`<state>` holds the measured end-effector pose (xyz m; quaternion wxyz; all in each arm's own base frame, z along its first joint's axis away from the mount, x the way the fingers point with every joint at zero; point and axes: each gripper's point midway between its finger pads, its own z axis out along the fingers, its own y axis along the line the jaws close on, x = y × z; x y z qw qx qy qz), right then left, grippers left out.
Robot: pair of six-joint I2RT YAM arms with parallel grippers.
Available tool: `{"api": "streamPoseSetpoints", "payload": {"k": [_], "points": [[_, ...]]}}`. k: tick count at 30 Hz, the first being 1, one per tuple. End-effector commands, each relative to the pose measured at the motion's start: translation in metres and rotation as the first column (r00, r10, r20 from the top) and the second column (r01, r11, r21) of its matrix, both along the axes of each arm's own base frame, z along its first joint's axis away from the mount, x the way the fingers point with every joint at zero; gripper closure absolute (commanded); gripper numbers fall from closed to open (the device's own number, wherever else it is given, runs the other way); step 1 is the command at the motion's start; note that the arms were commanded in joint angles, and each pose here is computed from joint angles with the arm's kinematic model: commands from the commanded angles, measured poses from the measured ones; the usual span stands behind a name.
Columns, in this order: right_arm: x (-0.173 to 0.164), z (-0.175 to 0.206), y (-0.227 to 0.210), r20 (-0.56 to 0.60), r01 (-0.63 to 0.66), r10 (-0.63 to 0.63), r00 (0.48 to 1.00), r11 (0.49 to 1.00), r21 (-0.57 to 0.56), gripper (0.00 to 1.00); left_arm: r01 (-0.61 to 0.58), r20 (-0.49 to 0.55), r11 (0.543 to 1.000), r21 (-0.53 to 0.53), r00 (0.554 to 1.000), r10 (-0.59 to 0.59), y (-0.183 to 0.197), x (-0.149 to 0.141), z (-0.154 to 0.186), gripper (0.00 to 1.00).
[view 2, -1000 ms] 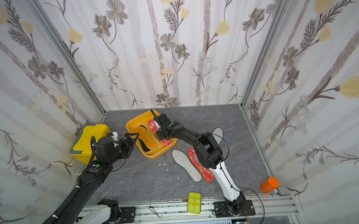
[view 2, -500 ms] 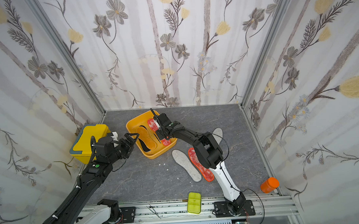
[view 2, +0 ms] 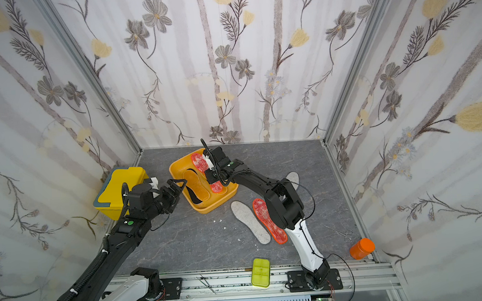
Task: Put the insoles into the storage box
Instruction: Place the insole in the storage box.
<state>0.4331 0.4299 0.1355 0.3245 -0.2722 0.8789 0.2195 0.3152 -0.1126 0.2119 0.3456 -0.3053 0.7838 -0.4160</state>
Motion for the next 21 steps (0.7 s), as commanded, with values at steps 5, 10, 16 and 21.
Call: {"api": "streamPoseSetpoints", "payload": {"k": [5,10,16,21], "points": [[-0.008,0.028,0.016,0.009,-0.024,0.023,1.0,0.995,0.093,1.0,-0.01,0.025,1.0,0.009,1.0,0.009,0.002,0.003,0.006,0.0],[-0.01,0.025,0.017,0.0,-0.024,0.024,1.0,0.996,0.091,1.0,-0.01,0.027,1.0,0.008,1.0,0.01,0.002,0.003,0.007,0.0],[-0.015,0.02,0.021,-0.028,-0.019,0.021,0.999,0.995,0.098,1.0,-0.014,0.029,1.0,0.009,0.999,0.013,0.003,0.001,0.007,0.0],[-0.024,0.01,0.033,-0.053,-0.014,0.02,0.998,0.995,0.101,1.0,-0.015,0.03,1.0,0.009,0.999,0.015,0.003,0.001,0.008,0.0]]}}
